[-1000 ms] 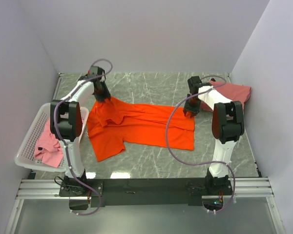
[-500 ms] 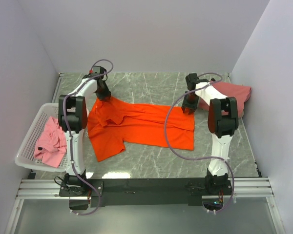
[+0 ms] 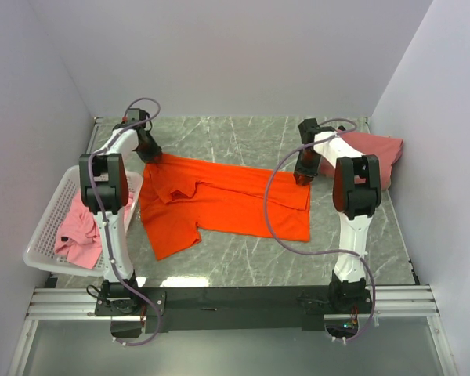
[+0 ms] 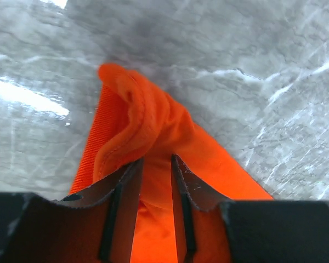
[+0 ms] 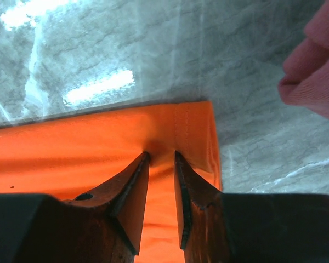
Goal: Fold and stack the t-shirts
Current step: Fold the tshirt
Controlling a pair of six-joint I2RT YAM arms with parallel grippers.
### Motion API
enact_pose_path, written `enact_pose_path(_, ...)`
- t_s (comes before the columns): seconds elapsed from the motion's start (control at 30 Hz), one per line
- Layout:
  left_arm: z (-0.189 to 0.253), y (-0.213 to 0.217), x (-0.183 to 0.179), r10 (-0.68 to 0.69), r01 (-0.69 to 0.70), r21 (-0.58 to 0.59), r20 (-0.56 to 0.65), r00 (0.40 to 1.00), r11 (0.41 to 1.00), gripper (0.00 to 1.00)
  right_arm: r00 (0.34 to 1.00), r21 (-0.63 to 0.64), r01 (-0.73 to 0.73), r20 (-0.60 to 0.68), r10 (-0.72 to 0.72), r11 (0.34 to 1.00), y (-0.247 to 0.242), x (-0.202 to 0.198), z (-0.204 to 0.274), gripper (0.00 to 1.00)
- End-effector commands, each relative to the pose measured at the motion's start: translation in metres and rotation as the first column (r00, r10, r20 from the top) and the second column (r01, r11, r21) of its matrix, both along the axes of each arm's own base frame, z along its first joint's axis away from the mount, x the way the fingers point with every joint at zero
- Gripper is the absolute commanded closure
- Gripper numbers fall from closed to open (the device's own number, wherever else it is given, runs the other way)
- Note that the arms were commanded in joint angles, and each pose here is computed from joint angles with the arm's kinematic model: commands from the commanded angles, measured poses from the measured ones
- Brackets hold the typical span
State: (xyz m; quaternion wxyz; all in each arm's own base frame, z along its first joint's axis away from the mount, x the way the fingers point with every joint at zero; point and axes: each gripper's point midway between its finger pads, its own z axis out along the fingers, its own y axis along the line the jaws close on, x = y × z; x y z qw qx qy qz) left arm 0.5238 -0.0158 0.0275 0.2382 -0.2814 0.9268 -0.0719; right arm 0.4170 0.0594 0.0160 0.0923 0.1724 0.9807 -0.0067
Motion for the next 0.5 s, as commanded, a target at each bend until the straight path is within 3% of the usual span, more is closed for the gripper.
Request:
enact_pose_path(0.0, -0.007, 0.019, -0.012, 0.037, -0.036, 0.021, -0.029, 0.999, 0.999, 0.65, 0.998, -0.045, 0.045, -0.049, -0.047, 0.998, -0.025, -0.003, -0.011, 0.68)
enact_pose_path(0.47, -0.006, -0.014, 0.032, -0.038, 0.04, -0.041, 0.035, 0.999, 0.998, 0.68, 0.997, -0.044, 0.081, -0.006, -0.081, 0.996, -0.032, 0.054, -0.005, 0.68)
